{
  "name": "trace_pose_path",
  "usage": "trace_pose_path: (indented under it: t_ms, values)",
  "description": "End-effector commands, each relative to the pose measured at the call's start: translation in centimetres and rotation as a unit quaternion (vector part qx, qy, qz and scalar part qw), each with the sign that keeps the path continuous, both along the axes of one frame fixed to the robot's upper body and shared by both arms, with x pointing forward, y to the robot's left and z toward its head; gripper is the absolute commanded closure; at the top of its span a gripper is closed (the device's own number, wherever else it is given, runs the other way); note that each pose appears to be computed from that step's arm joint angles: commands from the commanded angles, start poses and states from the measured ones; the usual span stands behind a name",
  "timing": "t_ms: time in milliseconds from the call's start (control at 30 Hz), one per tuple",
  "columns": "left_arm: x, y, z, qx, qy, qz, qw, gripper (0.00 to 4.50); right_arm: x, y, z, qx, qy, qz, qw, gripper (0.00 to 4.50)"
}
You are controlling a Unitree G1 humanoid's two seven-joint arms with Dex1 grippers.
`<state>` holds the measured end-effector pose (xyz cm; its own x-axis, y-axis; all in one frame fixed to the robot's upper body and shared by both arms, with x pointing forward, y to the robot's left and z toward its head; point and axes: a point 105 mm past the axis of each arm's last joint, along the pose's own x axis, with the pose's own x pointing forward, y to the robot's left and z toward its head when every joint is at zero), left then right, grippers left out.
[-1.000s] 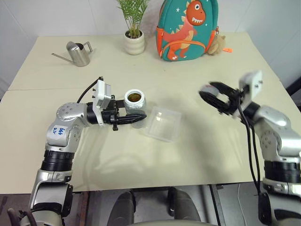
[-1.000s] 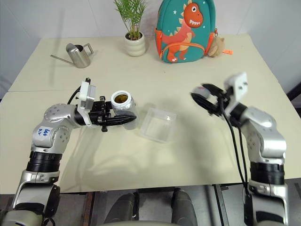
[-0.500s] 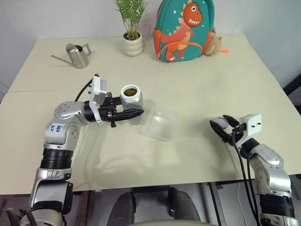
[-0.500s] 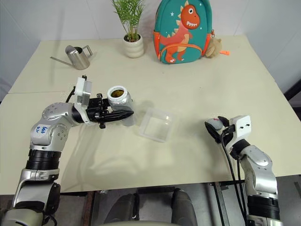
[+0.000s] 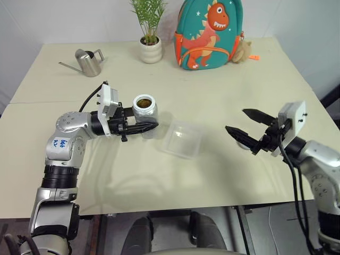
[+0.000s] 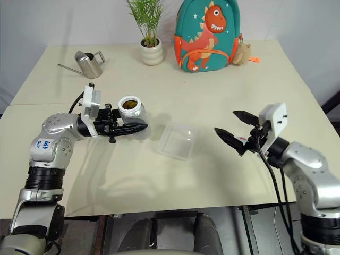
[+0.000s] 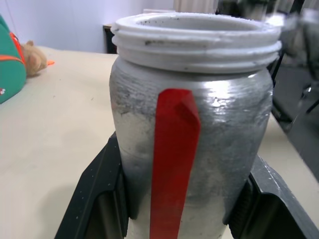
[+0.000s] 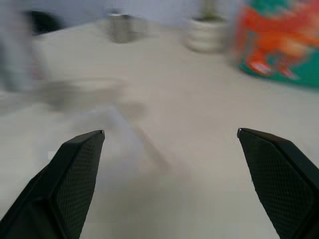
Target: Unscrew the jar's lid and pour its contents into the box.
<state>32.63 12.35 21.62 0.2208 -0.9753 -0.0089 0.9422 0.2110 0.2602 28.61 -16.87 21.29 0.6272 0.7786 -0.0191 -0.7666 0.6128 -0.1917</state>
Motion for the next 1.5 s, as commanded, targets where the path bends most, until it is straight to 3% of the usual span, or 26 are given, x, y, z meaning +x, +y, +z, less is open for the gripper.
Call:
trace_pose_path:
  t_ms: [33, 233, 333, 433, 533, 667, 833, 933, 1100, 1200, 1333, 1500]
  values:
    - [0.9, -0.5, 1.5, 0.016, -0.057, 0.024, 0.998, 2.56, -1.4, 2.0, 0.6, -0.031, 0.011, 0.067, 0.997, 0.01]
    - [2.5, -3.0, 1.4, 0.108, -0.218, 0.078, 0.967, 2.56, -1.1, 1.9, 1.7, -0.002, 0.003, 0.038, 0.999, 0.01]
    - [3.5, -4.0, 1.9, 0.146, -0.350, 0.108, 0.919, 2.56, -1.4, 1.7, 1.1, 0.001, 0.009, 0.027, 1.000, 0.01]
    - [4.2, -5.1, 3.3, 0.122, -0.442, 0.140, 0.878, 2.56, -1.6, 1.3, 0.7, 0.005, 0.012, 0.012, 1.000, 0.01]
    - [4.2, -6.4, 3.6, 0.140, -0.582, 0.147, 0.788, 2.56, -1.7, 1.0, 0.3, 0.013, 0.011, -0.009, 1.000, 0.01]
    - [4.2, -7.8, 3.3, 0.147, -0.705, 0.132, 0.681, 2.56, -2.2, 1.0, 0.1, 0.018, 0.012, -0.017, 1.000, 0.01]
    - [5.1, -8.7, 2.7, 0.140, -0.840, 0.134, 0.506, 2.56, -2.6, 1.2, -0.1, 0.022, 0.012, -0.027, 0.999, 0.01]
    - [5.0, -9.1, 2.5, 0.114, -0.869, 0.120, 0.467, 2.56, -2.9, 1.3, -0.2, 0.028, 0.014, -0.032, 0.999, 0.01]
    - [4.3, -9.8, 2.1, 0.063, -0.919, 0.114, 0.373, 2.56, -3.0, 1.6, -0.2, 0.035, 0.014, -0.037, 0.999, 0.01]
    - [4.1, -10.4, 1.6, 0.049, -0.931, 0.098, 0.348, 2.56, -3.0, 1.8, 0.0, 0.041, 0.013, -0.037, 0.998, 0.01]
    - [3.8, -10.7, 1.1, 0.034, -0.954, 0.081, 0.287, 2.56, -2.8, 2.0, 0.1, 0.045, 0.012, -0.039, 0.998, 0.01]
    - [3.7, -10.7, 0.5, 0.029, -0.967, 0.048, 0.249, 2.56, -2.6, 2.3, 0.1, 0.052, 0.011, -0.039, 0.998, 0.01]
